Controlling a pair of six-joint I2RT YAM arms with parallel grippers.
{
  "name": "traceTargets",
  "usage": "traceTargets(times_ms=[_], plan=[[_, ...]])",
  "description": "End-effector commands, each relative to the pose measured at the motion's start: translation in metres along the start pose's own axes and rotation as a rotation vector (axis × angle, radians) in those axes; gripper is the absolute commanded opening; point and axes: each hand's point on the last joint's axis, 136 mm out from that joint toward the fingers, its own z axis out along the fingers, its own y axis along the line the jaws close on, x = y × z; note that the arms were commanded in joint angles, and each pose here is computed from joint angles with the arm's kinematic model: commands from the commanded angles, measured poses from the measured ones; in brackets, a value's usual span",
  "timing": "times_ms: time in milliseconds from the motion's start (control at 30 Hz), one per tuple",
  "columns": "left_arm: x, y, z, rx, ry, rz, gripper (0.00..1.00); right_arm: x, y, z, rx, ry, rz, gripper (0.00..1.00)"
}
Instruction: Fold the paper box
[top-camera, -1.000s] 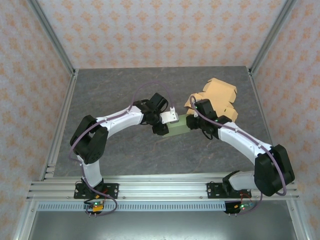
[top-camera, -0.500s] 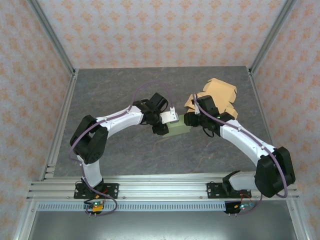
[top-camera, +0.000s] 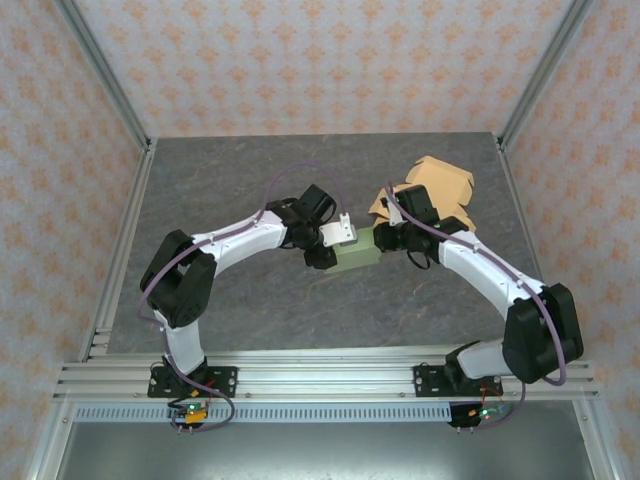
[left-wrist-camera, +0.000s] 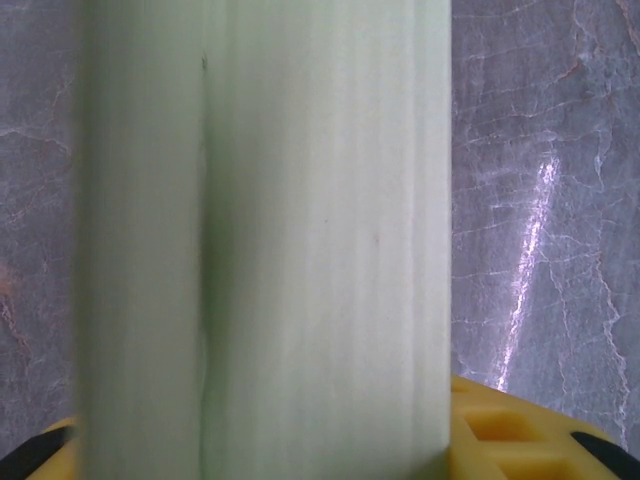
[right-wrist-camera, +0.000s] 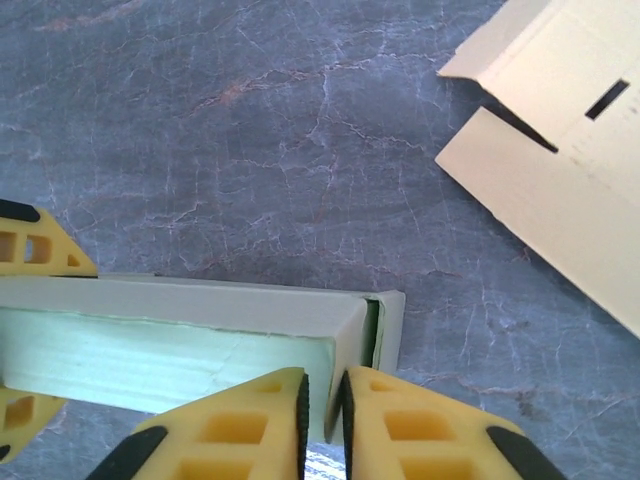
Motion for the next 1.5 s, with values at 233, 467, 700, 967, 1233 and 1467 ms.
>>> traceTargets(times_ms=[233, 467, 700, 967, 1233, 1467], plan=[[-0.006, 0.001, 0.001, -0.001, 0.023, 0.039, 0.43, 0.005, -0.007, 0.001, 0.047, 0.039, -0.018, 0.13], [-0.003, -0.002, 0.006, 0.006, 0.034, 0.044, 0.43, 0.013, -0.017, 0.005, 0.088, 0.042, -0.013, 0.11], [-0.005, 0.000, 0.006, -0.002, 0.024, 0.043, 0.43, 0.024, -0.017, 0.009, 0.074, 0.054, 0.002, 0.08], [-0.006, 0.002, 0.008, -0.007, 0.023, 0.031, 0.41, 0.041, -0.013, 0.013, 0.025, 0.044, 0.046, 0.13], [-0.004, -0.001, 0.009, -0.007, 0.006, 0.044, 0.40, 0.034, -0.006, -0.022, 0.009, -0.029, 0.122, 0.40], [0.003, -0.002, 0.013, 0.012, 0.050, 0.096, 0.40, 0.023, -0.014, -0.055, 0.042, -0.188, 0.184, 0.58]])
